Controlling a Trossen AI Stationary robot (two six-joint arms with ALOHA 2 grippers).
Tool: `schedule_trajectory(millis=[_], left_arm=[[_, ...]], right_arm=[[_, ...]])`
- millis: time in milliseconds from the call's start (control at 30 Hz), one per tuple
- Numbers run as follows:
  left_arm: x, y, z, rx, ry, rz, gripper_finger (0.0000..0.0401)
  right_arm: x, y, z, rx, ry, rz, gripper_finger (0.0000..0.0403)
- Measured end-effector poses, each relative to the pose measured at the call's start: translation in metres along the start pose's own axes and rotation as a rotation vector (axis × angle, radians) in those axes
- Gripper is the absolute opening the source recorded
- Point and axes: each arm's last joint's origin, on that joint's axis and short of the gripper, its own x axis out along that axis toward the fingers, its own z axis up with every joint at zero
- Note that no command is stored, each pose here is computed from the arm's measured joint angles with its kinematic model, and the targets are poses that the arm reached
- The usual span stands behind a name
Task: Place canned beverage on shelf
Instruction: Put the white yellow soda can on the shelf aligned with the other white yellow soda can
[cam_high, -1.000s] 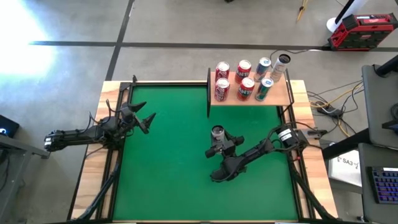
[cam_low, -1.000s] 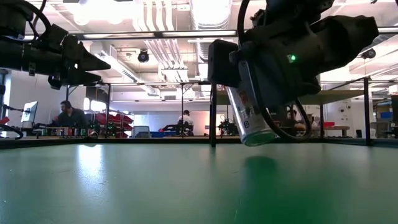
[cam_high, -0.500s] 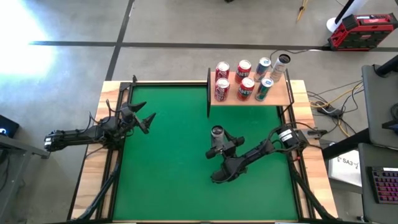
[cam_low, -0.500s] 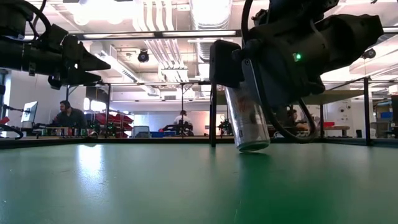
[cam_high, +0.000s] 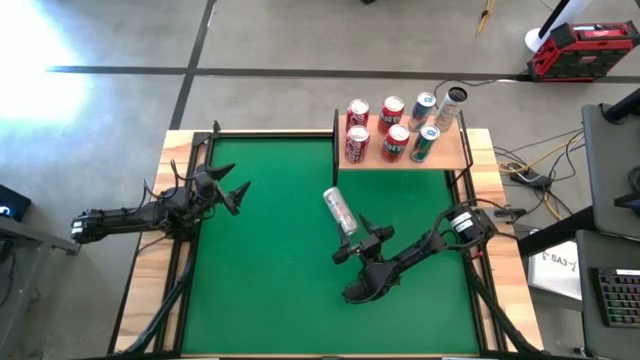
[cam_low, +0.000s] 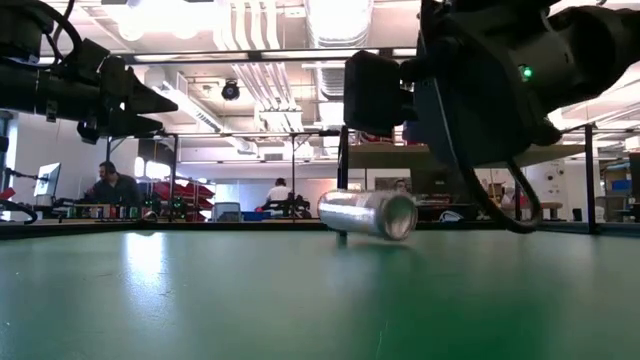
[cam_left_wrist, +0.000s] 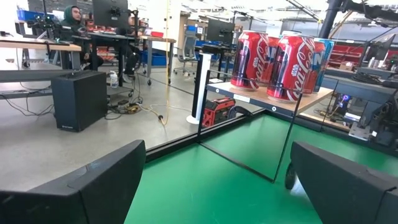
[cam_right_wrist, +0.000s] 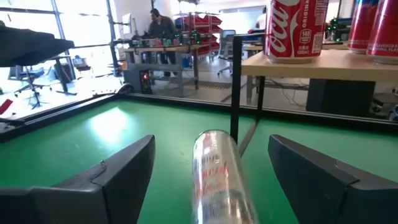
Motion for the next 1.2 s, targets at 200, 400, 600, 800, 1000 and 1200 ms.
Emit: schedule_trajectory(millis=[200,400,600,800,1000,1200], left_arm=[[0.000,0.000,0.000,0.000,0.000,0.000,0.0386],[0.000,0.000,0.000,0.000,0.000,0.000,0.0386],[0.000,0.000,0.000,0.000,0.000,0.000,0.0386],[0.000,0.000,0.000,0.000,0.000,0.000,0.0386],[0.000,0.000,0.000,0.000,0.000,0.000,0.0386],[0.000,0.000,0.000,0.000,0.000,0.001,0.0386]], right_arm=[[0.003,-0.001,0.008,-0.002,0.002,-0.011,0.0302],[0.018,-0.002,0.024,0.030,0.098,-0.089,0.0307],[0.025,0.003,0.055,0.132,0.296,-0.157,0.0331],[0.038,0.009,0.097,0.218,0.656,-0.184,0.0356],[0.063,0.014,0.113,0.239,0.846,-0.134,0.0372],[0.090,0.017,0.098,0.223,1.058,-0.108,0.0373]])
